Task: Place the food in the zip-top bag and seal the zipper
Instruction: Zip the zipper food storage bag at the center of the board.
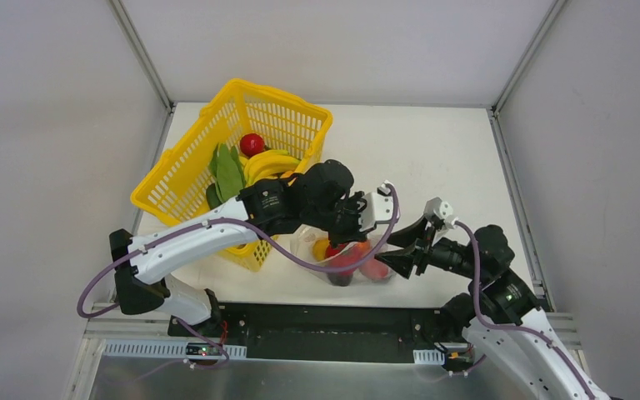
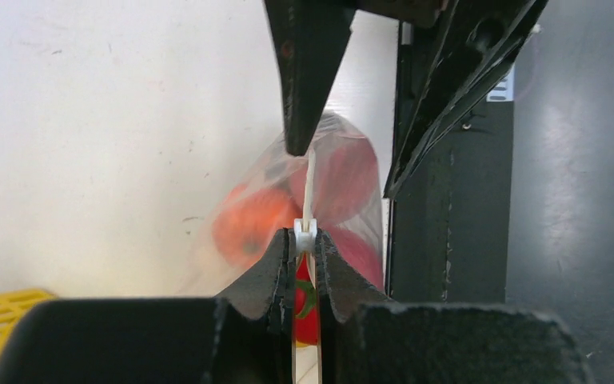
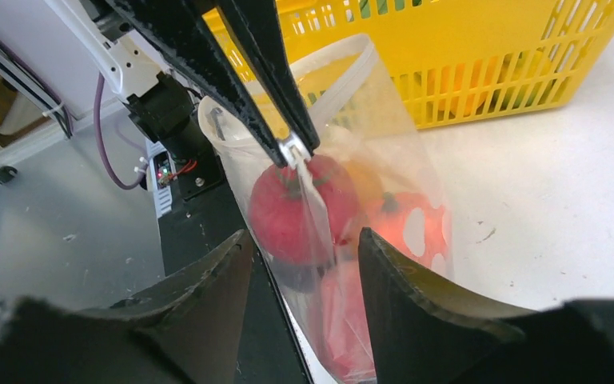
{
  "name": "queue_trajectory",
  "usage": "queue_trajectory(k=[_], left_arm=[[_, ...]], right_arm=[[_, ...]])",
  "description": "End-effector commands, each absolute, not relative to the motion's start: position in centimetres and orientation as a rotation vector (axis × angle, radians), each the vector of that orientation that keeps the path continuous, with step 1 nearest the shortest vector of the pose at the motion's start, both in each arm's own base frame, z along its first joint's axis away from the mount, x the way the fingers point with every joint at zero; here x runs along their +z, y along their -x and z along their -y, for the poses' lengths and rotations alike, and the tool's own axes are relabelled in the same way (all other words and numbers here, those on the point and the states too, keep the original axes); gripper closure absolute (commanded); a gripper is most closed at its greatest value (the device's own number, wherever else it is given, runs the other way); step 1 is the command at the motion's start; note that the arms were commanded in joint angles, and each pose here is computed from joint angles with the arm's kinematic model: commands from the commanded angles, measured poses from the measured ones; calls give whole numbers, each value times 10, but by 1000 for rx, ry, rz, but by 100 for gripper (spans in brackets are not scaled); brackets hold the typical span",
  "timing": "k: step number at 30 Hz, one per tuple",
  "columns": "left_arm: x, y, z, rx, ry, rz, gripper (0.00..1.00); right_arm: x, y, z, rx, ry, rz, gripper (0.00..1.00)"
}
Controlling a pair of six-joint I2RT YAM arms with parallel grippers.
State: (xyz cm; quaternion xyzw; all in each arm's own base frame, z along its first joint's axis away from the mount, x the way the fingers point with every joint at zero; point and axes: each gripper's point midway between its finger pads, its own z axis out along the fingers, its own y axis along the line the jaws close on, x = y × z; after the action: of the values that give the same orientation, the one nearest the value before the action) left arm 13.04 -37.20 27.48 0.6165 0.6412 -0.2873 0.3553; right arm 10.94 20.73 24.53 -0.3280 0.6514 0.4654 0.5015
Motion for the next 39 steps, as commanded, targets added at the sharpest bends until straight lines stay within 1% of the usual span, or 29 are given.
queue_trajectory(k=[1, 7, 9, 13, 14, 16, 18, 19, 20, 24, 30, 34, 39], left_arm=[[297, -120, 381, -843, -1617, -1624, 100], [298, -109, 384, -901, -1656, -1615, 100], [296, -110, 383, -890, -1651, -1632, 100], [293, -109, 383, -894, -1655, -1646, 100], [293, -109, 383, -896, -1654, -1649, 100], [293, -109, 384, -897, -1653, -1651, 100], [292, -109, 384, -896, -1654, -1656, 100], [291, -110, 384, -893, -1654, -1659, 100], [291, -111, 383, -887, -1652, -1661, 100], [285, -117, 374, -815, -1648, -1692, 100], [271, -138, 340, -654, -1574, -1757, 100], [265, -146, 321, -637, -1494, -1784, 100], [264, -148, 309, -610, -1469, -1787, 100]], right_arm=[[263, -113, -203, 1024, 892, -1540, 45], [264, -122, -208, 988, 928, -1530, 45], [264, -120, -210, 1000, 953, -1515, 49], [267, -118, -213, 1026, 970, -1497, 67], [268, -118, -214, 1031, 967, -1490, 68], [270, -118, -216, 1047, 956, -1473, 69], [272, -116, -217, 1068, 954, -1453, 81], [274, -114, -218, 1076, 955, -1441, 93], [274, -114, -218, 1082, 950, -1440, 100], [268, -123, -214, 1044, 884, -1477, 100], [264, -135, -200, 1002, 695, -1454, 100], [271, -138, -195, 1006, 608, -1403, 100], [267, -140, -197, 1016, 604, -1429, 100]])
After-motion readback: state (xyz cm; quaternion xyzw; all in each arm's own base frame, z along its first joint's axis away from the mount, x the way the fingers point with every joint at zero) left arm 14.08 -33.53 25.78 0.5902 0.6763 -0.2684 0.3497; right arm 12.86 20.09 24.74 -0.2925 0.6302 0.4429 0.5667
